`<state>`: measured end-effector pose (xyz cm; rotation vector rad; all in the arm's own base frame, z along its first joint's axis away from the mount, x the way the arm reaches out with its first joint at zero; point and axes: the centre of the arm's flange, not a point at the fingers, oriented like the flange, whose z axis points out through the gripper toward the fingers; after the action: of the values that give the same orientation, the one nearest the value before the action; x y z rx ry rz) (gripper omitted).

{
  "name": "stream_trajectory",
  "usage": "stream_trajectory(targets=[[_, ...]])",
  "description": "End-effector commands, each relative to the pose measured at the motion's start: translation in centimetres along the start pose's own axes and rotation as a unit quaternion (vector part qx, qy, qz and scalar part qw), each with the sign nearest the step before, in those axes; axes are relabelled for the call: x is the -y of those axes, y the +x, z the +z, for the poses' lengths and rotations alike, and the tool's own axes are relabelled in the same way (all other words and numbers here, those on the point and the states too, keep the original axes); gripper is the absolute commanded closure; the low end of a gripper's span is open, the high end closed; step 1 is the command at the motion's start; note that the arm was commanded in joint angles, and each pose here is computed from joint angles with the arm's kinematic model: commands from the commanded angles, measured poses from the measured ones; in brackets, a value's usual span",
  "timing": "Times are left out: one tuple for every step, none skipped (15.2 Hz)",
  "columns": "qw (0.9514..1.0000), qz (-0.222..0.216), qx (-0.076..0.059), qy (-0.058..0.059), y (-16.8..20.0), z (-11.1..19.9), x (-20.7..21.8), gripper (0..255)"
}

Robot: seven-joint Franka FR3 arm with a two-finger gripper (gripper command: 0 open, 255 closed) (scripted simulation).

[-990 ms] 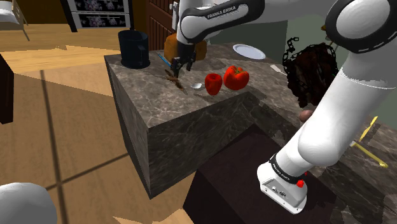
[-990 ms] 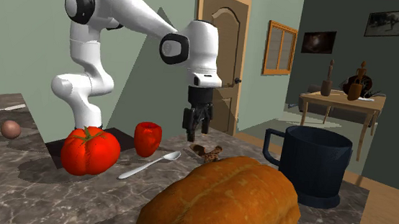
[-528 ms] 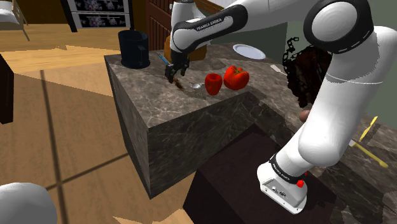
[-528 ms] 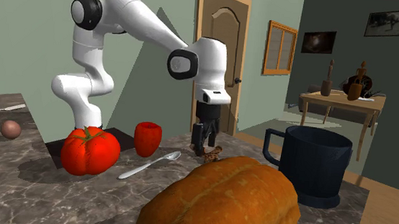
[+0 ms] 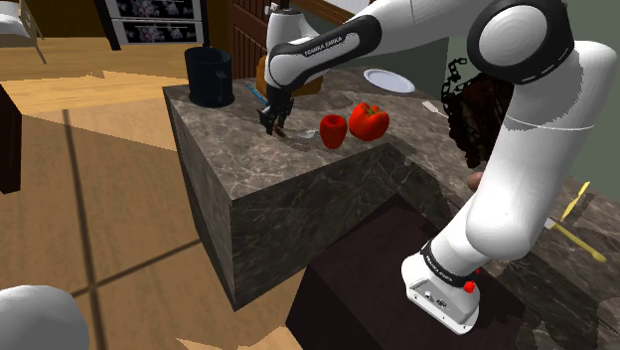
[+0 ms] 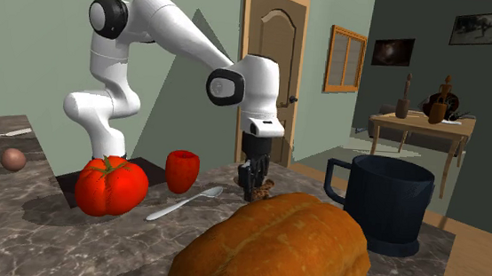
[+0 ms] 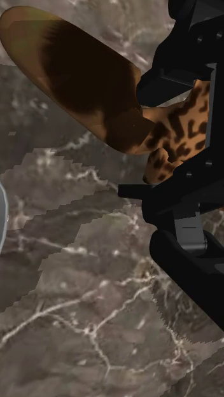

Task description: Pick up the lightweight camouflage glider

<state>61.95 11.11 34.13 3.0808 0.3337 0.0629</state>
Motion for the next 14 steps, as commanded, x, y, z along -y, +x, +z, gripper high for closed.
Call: stream_trajectory(targets=[[1.0,0.0,0.001,0.0,0.0,0.1,0.0,255],[1.0,0.0,0.001,0.0,0.0,0.1,0.0,255],[1.0,0.0,0.001,0.0,0.0,0.1,0.0,255],[1.0,0.0,0.001,0.0,0.0,0.1,0.0,255],[1.0,0.0,0.001,0.0,0.0,0.1,0.0,255],[1.0,0.0,0.001,0.0,-0.1,0.1,0.1,255],[1.0,0.0,0.001,0.0,0.0,-0.4,0.0,255],[1.0,0.0,0.001,0.0,0.0,-0.9,0.0,255],[1.0,0.0,0.001,0.0,0.0,-1.5,0.0,255],[1.0,0.0,0.001,0.0,0.0,-2.0,0.0,255],[1.0,0.0,0.001,0.0,0.0,-2.5,-0.1,255],[1.0,0.0,0.001,0.0,0.0,-3.0,-0.1,255],[1.0,0.0,0.001,0.0,0.1,-3.6,-0.1,255],[1.0,0.0,0.001,0.0,0.1,-4.1,-0.1,255]])
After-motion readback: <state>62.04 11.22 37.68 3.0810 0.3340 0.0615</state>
